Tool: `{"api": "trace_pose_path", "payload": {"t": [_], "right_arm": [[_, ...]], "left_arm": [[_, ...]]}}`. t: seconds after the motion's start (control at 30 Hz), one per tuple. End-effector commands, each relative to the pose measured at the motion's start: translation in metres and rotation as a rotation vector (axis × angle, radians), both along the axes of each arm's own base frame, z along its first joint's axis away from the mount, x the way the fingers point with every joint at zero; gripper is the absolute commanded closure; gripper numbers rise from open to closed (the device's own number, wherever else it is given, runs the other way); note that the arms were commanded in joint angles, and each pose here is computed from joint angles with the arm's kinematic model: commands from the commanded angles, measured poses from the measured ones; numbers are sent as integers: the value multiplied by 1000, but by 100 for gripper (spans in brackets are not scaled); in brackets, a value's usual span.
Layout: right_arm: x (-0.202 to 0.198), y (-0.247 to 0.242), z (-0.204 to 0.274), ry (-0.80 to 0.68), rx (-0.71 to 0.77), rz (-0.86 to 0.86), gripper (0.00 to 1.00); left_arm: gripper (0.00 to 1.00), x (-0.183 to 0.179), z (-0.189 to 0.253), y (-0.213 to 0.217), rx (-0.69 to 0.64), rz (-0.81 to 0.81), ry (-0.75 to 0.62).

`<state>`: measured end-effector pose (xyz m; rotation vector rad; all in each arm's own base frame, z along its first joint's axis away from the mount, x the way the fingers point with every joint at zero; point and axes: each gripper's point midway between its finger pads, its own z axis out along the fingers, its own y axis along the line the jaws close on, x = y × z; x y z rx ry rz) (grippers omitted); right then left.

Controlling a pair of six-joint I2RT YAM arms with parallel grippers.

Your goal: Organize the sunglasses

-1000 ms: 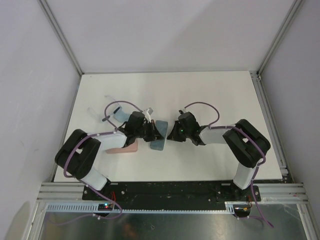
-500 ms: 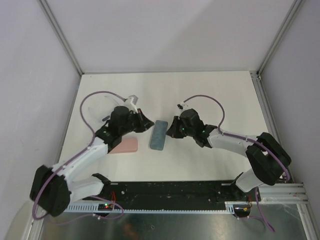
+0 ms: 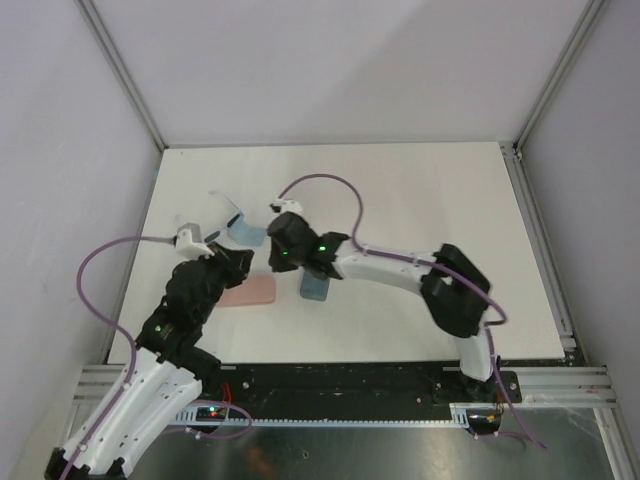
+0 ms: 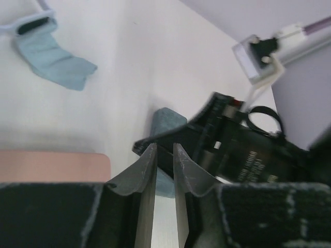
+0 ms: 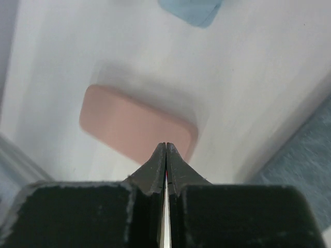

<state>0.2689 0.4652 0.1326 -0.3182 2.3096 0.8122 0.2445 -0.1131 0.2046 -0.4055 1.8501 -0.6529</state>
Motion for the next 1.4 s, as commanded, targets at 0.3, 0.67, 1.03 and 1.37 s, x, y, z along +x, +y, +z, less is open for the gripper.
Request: {"api": "trace_pose_path", "payload": {"t": [0.3, 0.67, 1.03, 1.37], "right_arm": [[24, -38, -81, 38, -434, -236, 100], [40, -223, -107, 117, -578, -501, 100], [42, -218, -43, -20, -449, -371, 79], [21, -198, 8, -172, -256, -251, 38]], "left_arm": [[76, -3, -10, 38, 36, 192, 29], [77, 3, -25, 36, 73, 191, 87], [37, 5, -41, 37, 100, 208, 151], [1, -6, -87, 61, -42, 434, 431]]}}
